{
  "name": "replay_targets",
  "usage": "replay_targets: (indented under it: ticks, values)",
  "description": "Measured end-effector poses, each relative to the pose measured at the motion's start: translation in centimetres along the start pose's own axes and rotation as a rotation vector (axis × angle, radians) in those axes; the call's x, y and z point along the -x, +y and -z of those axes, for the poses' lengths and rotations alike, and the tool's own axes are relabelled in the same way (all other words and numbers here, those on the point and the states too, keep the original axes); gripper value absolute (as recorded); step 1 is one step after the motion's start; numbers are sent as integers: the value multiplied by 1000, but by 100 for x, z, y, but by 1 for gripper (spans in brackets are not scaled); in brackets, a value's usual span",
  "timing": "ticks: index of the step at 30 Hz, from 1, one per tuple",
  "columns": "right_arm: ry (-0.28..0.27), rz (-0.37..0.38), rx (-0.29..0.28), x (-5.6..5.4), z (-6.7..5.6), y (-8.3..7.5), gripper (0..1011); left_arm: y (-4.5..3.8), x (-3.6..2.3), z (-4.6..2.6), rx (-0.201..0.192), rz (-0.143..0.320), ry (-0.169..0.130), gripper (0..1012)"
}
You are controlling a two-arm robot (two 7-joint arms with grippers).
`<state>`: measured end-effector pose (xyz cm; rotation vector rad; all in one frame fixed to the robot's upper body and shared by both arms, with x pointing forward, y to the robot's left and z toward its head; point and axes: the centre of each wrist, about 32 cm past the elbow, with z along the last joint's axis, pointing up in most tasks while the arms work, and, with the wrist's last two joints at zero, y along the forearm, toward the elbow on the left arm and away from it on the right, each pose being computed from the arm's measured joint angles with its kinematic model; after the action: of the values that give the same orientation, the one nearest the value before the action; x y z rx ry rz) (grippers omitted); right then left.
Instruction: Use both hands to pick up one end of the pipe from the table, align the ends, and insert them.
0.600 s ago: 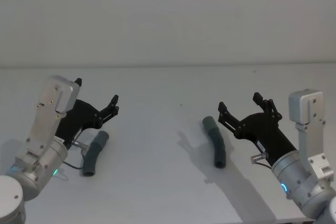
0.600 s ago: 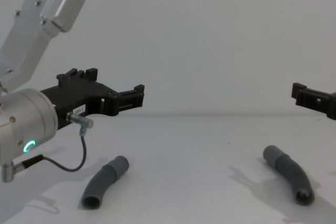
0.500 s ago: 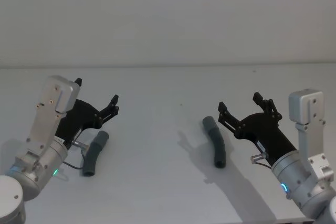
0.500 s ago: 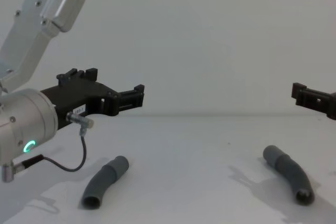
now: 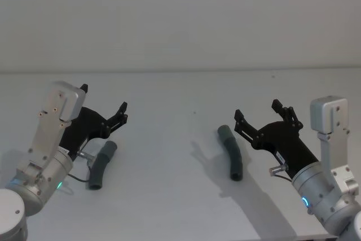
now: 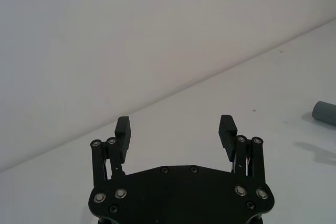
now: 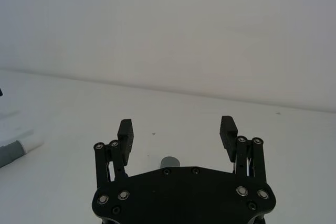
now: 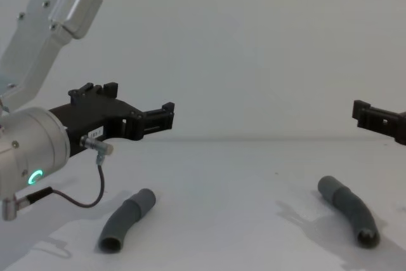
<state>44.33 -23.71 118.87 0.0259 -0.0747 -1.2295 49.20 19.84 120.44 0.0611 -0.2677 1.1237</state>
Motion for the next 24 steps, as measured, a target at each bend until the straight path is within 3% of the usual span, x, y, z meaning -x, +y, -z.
replay_targets:
  ticks: [24]
  values:
    - [0, 0, 0, 0, 0, 0, 1002, 0, 0, 0, 0, 0, 0, 1001]
